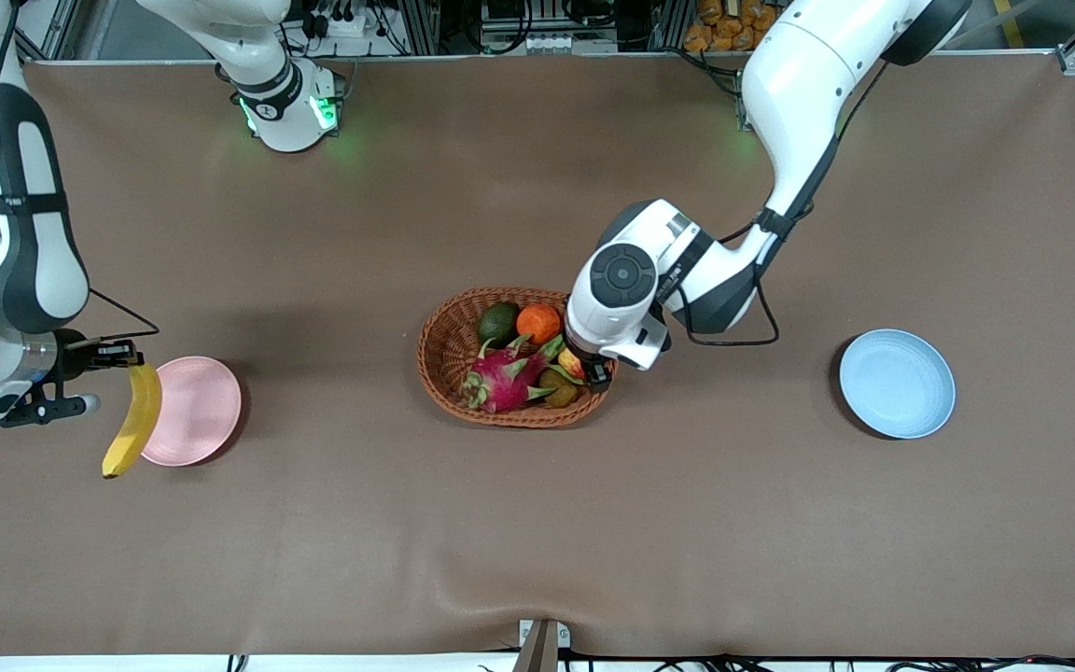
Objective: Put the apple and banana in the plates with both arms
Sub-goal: 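Lower the banana onto the pink plate and open the right gripper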
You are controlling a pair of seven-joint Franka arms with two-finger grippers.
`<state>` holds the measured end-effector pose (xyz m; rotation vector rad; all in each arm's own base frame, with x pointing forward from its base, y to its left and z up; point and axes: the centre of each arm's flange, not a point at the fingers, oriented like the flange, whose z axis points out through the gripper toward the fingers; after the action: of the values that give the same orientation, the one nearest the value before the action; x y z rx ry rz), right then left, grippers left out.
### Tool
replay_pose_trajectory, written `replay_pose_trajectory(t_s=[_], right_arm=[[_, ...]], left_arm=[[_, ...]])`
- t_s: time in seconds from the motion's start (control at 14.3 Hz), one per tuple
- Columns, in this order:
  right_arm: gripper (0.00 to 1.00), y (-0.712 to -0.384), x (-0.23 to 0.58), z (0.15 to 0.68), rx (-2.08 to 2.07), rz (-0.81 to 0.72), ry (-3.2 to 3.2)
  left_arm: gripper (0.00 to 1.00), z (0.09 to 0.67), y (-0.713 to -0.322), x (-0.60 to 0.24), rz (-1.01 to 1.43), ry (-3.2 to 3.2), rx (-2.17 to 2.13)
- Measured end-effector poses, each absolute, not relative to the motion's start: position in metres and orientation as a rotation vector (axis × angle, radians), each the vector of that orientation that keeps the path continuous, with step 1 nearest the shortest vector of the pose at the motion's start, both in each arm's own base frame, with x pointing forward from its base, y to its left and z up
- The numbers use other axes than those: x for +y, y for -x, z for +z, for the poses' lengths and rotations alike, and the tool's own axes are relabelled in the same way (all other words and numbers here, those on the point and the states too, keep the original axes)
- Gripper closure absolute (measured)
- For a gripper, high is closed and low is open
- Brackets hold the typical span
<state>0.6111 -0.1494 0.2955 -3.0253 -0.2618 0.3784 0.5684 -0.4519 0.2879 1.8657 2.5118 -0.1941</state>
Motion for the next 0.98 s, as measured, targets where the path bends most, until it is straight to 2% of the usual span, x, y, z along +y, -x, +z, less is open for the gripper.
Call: replay_pose_trajectory(t_s=[0.21, 0.28, 0.56, 0.98], right_arm=[[0.49, -0.620, -0.133, 0.297, -0.295, 0.355, 3.029], [0.40, -0.625, -0.123, 0.306, -0.303, 0.334, 3.037], [0.01, -0.633, -0.073, 0.368, -0.298, 0.277, 3.063], [0.00, -0.591, -0.027, 0.523, -0.277, 0.094, 3.090]], left_arm=[[0.03, 0.285, -0.569, -0.454, -0.198, -1.857, 2.499], [0.08, 0.284, -0.569, -0.455, -0.199, -1.858, 2.500], [0.08, 0.273, -0.567, -0.455, -0.205, -1.868, 2.510], [0.08, 0.247, -0.564, -0.456, -0.221, -1.888, 2.538]])
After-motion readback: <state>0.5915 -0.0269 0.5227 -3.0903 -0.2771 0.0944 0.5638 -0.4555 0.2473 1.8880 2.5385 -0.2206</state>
